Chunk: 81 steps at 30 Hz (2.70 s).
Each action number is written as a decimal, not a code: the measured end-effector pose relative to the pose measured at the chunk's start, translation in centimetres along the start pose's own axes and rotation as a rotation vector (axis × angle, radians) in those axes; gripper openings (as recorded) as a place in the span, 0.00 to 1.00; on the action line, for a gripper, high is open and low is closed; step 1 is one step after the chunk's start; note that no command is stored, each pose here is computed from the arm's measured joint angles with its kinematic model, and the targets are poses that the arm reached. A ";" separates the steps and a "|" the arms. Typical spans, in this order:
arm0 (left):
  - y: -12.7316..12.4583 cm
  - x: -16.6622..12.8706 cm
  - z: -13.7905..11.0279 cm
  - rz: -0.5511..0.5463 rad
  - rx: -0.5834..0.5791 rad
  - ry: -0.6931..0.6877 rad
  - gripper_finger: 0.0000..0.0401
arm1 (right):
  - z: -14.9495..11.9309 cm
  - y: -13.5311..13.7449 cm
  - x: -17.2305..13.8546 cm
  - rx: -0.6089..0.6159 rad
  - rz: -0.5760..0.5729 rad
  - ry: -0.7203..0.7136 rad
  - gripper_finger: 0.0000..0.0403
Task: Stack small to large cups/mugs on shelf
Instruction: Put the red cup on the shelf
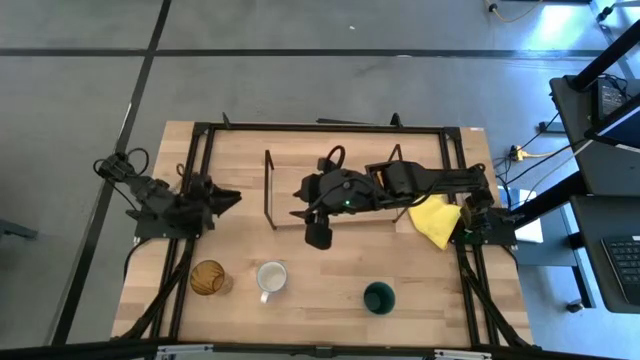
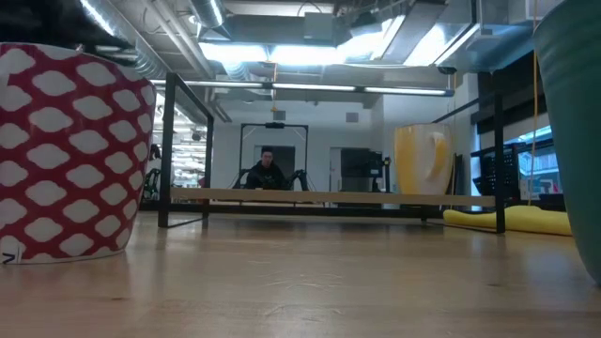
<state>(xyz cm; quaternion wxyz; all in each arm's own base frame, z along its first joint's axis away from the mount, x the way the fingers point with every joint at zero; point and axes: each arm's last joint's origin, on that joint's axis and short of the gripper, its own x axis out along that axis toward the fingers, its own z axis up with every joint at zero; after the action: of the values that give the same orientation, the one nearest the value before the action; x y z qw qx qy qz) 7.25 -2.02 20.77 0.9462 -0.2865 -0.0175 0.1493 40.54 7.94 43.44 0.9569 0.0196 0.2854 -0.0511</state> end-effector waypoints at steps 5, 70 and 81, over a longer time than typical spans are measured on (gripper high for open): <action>-0.6 -0.1 1.3 0.007 0.009 -0.126 0.25 | -0.4 -0.1 0.0 0.011 -0.018 0.037 0.50; -15.8 10.9 1.2 0.260 0.005 1.025 0.25 | -0.4 -10.8 -10.0 0.229 -0.426 0.087 0.50; -16.7 11.7 -2.4 0.263 0.124 1.099 0.25 | -0.6 -10.9 -11.0 0.202 -0.422 0.100 0.50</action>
<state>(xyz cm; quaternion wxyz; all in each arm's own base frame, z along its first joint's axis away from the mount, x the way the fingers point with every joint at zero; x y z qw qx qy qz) 23.24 -13.13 27.28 0.8049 -0.2657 0.5219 0.0956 29.91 -1.90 48.87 0.9028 0.0575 0.3238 -0.2773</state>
